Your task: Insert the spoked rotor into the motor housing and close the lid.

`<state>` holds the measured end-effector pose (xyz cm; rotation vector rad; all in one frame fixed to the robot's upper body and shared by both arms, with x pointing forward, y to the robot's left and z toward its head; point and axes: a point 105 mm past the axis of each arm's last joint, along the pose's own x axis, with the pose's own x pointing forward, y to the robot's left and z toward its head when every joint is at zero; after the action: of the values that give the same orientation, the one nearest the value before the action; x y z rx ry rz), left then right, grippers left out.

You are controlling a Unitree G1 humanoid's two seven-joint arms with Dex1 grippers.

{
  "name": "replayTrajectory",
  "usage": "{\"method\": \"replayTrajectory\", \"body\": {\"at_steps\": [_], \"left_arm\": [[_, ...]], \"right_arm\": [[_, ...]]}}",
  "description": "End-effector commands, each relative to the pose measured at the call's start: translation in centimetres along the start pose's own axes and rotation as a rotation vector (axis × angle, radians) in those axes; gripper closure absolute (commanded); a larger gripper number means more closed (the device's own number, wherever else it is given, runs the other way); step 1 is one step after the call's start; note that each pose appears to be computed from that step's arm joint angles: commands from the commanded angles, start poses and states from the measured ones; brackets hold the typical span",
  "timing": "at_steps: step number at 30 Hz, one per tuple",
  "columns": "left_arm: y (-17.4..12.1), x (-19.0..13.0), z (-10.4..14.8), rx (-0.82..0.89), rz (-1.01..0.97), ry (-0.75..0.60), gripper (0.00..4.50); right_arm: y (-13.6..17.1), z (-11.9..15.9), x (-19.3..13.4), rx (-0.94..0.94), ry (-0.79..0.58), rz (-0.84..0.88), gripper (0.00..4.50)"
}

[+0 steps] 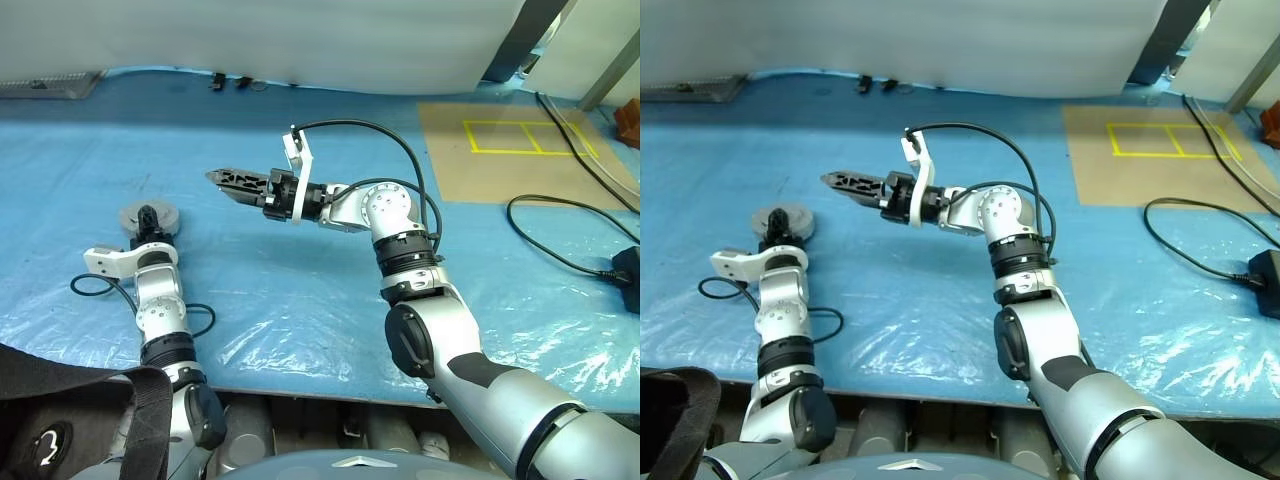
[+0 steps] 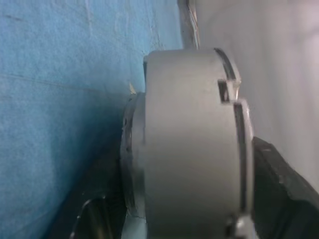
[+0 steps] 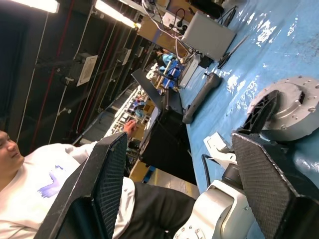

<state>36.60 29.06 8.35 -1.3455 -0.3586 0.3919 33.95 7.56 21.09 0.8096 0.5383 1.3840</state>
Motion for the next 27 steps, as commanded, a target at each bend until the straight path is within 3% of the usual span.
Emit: {"method": "replayTrajectory", "body": {"at_steps": [1, 8, 15, 18, 23, 27], "left_arm": [[-0.7, -0.6, 2.0, -0.026, -0.012, -0.104, 0.11], [-1.1, -2.6, 4.5, 0.084, 0.081, -0.3, 0.01], [-3.6, -3.8, 6.2, 0.487, -0.007, -0.369, 0.01], [-5.3, -4.8, 5.6, 0.631, -0.17, -0.309, 0.01], [-8.3, -7.0, 3.2, 0.861, -0.463, -0.153, 0.01], [-9.8, -9.3, 0.3, 0.971, -0.714, 0.037, 0.01]], "right_arm": [[1.5, 0.6, 0.5, -0.052, -0.016, 0.047, 1.01], [1.2, 0.8, 0.3, -0.064, -0.016, 0.039, 1.01], [0.9, 1.0, 0.6, -0.135, -0.032, 0.009, 1.01], [-0.8, 0.9, 0.5, -0.4, -0.017, -0.135, 1.01], [-1.5, 1.0, -1.3, -0.78, -0.015, -0.214, 1.01], [-1.5, 1.2, -4.0, -0.953, -0.028, -0.231, 1.01]]}}
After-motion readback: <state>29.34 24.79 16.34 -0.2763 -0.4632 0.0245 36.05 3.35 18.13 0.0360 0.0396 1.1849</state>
